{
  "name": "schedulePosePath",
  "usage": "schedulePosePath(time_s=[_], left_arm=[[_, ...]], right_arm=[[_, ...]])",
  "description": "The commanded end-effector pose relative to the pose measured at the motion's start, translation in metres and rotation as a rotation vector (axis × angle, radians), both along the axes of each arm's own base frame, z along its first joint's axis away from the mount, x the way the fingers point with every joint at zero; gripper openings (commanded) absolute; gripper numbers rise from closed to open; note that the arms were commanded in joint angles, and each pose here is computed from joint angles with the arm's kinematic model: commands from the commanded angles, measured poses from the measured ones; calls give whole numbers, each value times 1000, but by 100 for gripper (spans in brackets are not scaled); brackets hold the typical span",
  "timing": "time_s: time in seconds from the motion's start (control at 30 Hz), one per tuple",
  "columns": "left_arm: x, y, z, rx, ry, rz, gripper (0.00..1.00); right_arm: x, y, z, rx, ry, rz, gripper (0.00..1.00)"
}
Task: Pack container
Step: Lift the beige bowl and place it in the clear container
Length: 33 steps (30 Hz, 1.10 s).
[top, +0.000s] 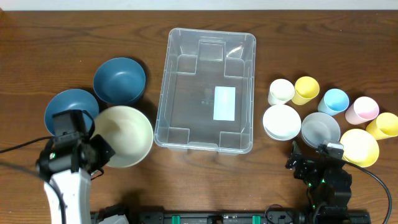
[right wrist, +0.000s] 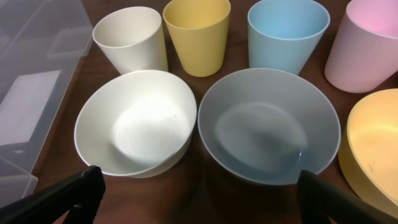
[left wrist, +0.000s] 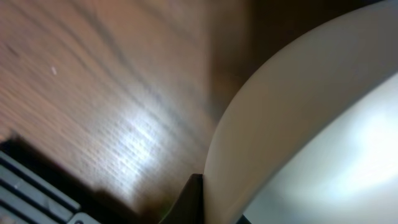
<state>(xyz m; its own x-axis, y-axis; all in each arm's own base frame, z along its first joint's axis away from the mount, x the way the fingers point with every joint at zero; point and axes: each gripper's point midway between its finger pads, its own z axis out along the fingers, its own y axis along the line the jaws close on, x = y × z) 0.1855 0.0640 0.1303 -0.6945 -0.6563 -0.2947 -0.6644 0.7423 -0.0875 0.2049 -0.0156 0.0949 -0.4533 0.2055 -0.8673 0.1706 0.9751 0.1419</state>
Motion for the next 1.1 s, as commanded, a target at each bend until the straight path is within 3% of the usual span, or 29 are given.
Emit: schedulePosePath(time_s=[0.0, 0.2, 0.3, 0.43, 0.73, 1.07], left_arm=[[17, 8, 43, 59, -159, 2, 6], [59, -8, 105, 6, -439, -82, 5], [85, -24, 129, -73, -579, -155, 6], [115, -51, 139, -204, -659, -201, 6], [197, -154, 116, -367, -643, -417, 6], [254, -218, 33, -298, -428, -599, 6]], right_arm=[[0, -3, 0, -13, -2, -11, 99], [0, -3, 0, -13, -2, -11, 99], [0, -3, 0, -13, -2, -11, 99], [0, -3, 0, -13, -2, -11, 99], [0, -3, 0, -13, -2, -11, 99], [0, -3, 0, -13, -2, -11, 99]])
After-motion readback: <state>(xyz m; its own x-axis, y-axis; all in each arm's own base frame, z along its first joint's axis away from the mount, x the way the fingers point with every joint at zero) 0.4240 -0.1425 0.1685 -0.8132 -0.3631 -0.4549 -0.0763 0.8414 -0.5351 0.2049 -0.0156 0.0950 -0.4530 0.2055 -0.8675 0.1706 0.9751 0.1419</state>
